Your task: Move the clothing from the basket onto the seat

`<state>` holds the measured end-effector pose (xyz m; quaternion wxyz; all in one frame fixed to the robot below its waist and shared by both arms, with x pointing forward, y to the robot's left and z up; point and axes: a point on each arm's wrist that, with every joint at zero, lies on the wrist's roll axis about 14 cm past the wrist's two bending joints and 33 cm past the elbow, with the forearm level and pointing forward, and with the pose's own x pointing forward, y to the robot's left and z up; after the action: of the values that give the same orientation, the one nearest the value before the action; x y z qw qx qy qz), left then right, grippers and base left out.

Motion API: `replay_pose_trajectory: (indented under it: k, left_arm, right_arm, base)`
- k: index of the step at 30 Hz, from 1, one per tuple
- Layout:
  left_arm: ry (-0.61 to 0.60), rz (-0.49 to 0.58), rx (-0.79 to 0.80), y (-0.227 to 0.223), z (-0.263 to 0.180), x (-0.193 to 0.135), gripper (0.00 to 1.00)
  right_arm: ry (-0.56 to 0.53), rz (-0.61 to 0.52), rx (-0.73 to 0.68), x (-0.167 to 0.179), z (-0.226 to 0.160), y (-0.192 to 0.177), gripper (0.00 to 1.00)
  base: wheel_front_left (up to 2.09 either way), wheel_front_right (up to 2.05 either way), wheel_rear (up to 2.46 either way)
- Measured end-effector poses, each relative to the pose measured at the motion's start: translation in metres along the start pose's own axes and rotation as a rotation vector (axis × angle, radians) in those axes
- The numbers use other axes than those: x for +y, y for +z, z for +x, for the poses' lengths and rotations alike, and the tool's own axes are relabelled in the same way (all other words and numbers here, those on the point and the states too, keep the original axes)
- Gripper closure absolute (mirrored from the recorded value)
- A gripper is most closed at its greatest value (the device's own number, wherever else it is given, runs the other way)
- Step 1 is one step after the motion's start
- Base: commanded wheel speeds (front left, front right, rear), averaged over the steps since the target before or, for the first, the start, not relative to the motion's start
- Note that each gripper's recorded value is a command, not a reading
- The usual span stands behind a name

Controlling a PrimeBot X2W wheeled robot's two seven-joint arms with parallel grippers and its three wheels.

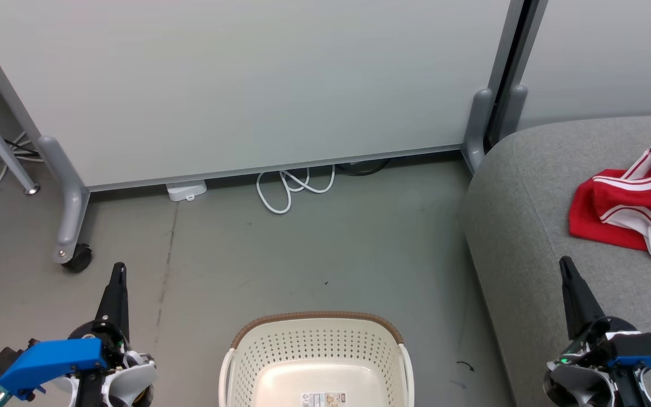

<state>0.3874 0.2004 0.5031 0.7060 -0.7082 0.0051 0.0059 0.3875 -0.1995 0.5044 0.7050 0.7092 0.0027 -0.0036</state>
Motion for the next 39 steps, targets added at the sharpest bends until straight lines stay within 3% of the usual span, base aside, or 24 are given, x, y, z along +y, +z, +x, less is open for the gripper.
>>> replay_pose_trajectory:
  k: [39]
  left_arm:
    - [0.0, 0.0, 0.0, 0.0, 0.0, -0.0001, 1.0]
  right_arm:
    - [0.0, 0.0, 0.0, 0.0, 0.0, -0.0001, 1.0]
  base:
    - [0.0, 0.0, 0.0]
